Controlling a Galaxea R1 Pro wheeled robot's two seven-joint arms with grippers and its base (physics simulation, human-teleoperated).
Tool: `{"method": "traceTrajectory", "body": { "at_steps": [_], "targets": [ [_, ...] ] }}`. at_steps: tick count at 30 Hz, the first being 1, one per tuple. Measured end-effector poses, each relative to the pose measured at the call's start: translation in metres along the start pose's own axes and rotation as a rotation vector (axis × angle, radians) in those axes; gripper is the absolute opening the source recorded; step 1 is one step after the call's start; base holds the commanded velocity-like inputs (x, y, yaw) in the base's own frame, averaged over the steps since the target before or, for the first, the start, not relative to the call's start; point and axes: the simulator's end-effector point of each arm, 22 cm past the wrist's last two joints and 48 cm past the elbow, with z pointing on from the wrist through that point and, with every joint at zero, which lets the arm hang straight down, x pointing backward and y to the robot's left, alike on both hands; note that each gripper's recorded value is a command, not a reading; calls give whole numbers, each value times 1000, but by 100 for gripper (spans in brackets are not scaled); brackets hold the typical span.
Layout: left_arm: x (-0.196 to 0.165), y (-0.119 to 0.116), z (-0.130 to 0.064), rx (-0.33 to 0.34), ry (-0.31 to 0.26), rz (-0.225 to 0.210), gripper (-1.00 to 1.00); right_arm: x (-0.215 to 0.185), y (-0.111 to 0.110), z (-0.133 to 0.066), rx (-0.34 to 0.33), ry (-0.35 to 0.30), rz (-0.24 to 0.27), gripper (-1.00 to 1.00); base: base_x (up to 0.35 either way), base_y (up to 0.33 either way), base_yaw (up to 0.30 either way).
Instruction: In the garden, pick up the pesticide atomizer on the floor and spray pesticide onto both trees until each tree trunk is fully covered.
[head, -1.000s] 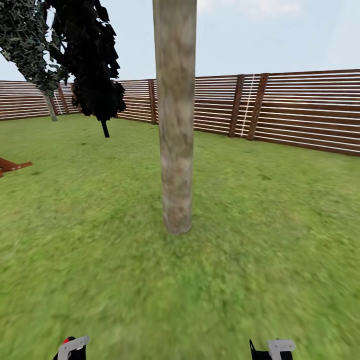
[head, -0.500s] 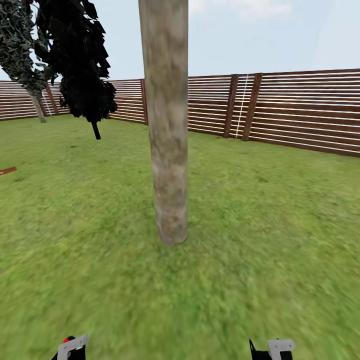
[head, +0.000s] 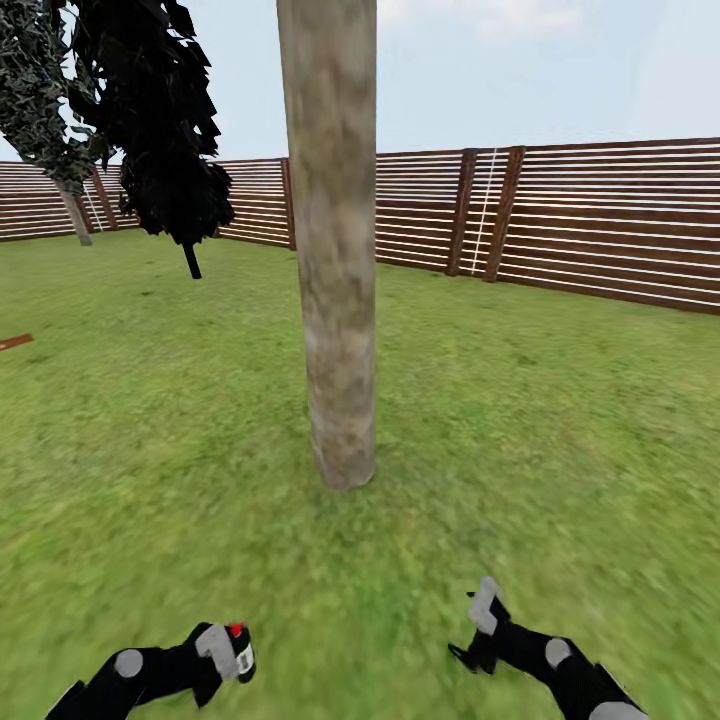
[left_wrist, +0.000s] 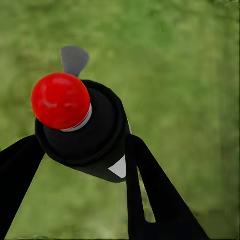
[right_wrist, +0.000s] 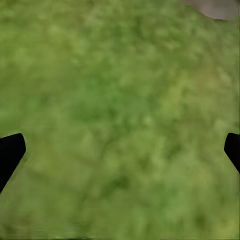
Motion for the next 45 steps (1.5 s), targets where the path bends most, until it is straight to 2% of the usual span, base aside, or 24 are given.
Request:
{"method": "traceTrajectory", "body": {
  "at_steps": [1,3,4,8,10,11,14,18,22,24,29,39,45],
  "targets": [
    [-5,-2,-2,40,20,27,-100,-14,-2,2,-34,-5,-18,100,0,0,0],
    [-25,-12,-7,134,18,82,-100,-54,1,15,-71,-44,-36,100,0,0,0],
    [-29,-13,-8,146,16,92,-100,-64,5,19,-80,-52,-35,100,0,0,0],
    [-39,-21,-4,167,7,97,-100,-80,16,27,-110,-65,-47,100,0,0,0],
    [-47,-32,3,184,-1,94,-100,-84,36,28,-194,-55,-101,100,0,0,0],
    [-52,-40,8,201,-2,106,-100,-85,42,28,-217,-52,-117,-100,0,0,0],
    [-59,-55,16,235,13,134,-100,-92,51,31,-242,-60,-129,-100,0,0,0],
    [-77,-69,26,259,4,139,-100,-120,75,41,-275,-103,-129,-100,0,0,0],
    [-83,-82,32,284,7,164,-100,-138,96,46,-318,-128,-126,-100,0,0,0],
    [-91,-91,37,296,-3,171,-100,-141,100,46,-328,-131,-129,-100,0,0,0],
    [-99,-106,44,322,-5,199,-100,-143,111,47,-367,-117,-201,-100,0,0,0],
    [-106,-102,52,265,-12,211,-100,-142,117,46,-392,-113,-214,-100,0,0,0],
    [-109,-104,55,260,-14,216,-100,-141,121,44,-414,-112,-216,-100,0,0,0]
  ]
}}
